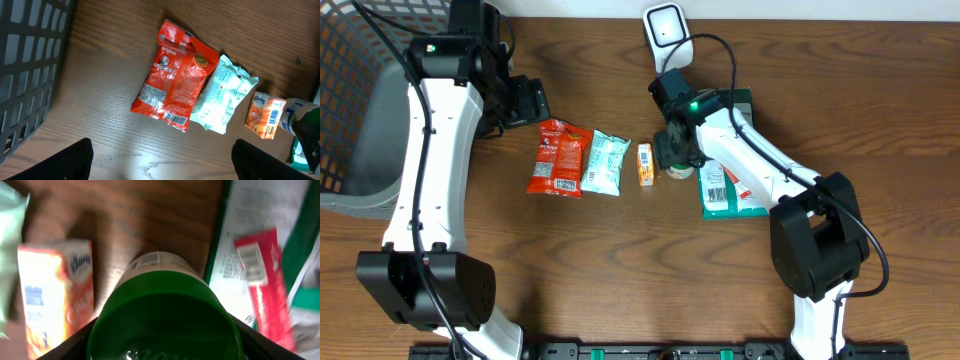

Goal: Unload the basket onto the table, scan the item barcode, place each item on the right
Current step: 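Lower the jar onto the table beside the glove pack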

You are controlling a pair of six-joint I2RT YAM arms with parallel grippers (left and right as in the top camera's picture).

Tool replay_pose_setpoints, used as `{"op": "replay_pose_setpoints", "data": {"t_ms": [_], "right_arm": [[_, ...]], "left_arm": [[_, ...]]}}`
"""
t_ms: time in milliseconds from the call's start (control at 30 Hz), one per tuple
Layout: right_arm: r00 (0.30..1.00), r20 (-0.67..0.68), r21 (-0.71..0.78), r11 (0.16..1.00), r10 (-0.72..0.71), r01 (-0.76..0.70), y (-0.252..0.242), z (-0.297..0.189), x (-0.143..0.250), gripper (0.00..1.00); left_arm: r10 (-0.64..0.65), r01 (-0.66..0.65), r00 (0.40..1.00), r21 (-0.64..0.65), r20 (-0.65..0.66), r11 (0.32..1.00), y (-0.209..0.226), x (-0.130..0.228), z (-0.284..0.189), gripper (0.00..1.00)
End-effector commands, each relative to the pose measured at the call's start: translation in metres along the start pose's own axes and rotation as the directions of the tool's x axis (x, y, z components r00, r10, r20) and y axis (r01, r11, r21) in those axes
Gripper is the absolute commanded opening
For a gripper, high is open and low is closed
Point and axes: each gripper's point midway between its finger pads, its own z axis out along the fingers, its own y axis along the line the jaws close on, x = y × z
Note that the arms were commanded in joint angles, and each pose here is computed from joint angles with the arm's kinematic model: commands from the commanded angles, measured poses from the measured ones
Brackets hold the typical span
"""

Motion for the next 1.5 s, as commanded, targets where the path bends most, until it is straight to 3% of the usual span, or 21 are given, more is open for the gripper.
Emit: {"op": "replay_pose_setpoints", "data": {"t_ms": [0, 100, 233, 367, 533, 800, 1100, 1300, 1467], "right_arm": [[0.908, -0.015, 0.017, 0.908, -0.419, 0.419, 0.000, 0.002, 0.003, 0.69], [0.851, -0.012, 0.037, 0.850, -0.525, 0.525, -0.003, 0.000, -0.001, 0.81], [0.893, 0.029, 0.085, 0.891, -0.450, 0.446, -0.006, -0.013, -0.018, 0.88], [0.976, 0.082, 0.036, 0.979, -0.203, 0.201, 0.002, -0.035, -0.032, 0.94], [0.993, -0.006, -0.106, 0.988, 0.114, -0.114, 0.021, -0.039, -0.016, 0.98], [0.815, -0.057, -0.060, 0.813, 0.577, -0.580, 0.019, -0.032, -0.009, 0.99], [0.535, 0.014, 0.074, 0.533, 0.845, -0.843, -0.005, -0.013, 0.011, 0.99], [0.526, 0.010, 0.092, 0.523, 0.850, -0.847, -0.007, -0.003, 0.019, 0.98], [0.537, 0.016, 0.098, 0.533, 0.843, -0.840, -0.008, -0.003, 0.020, 0.87]], "left_arm": [[-0.001, 0.001, 1.000, -0.021, 0.000, 1.000, 0.004, 0.000, 0.001, 0.89], [-0.001, 0.001, 1.000, -0.020, 0.000, 1.000, 0.004, 0.000, 0.001, 0.89], [-0.001, 0.001, 1.000, -0.021, 0.000, 1.000, 0.004, 0.000, 0.001, 0.89], [-0.001, 0.001, 1.000, -0.021, 0.000, 1.000, 0.004, 0.000, 0.001, 0.89], [-0.001, 0.001, 1.000, -0.021, 0.000, 1.000, 0.004, 0.000, 0.001, 0.89], [-0.001, 0.001, 1.000, -0.021, 0.000, 1.000, 0.004, 0.000, 0.001, 0.89], [-0.001, 0.001, 1.000, -0.021, 0.000, 1.000, 0.004, 0.000, 0.001, 0.89], [-0.001, 0.001, 1.000, -0.021, 0.000, 1.000, 0.004, 0.000, 0.001, 0.89], [-0.001, 0.001, 1.000, -0.021, 0.000, 1.000, 0.004, 0.000, 0.001, 0.89]]}}
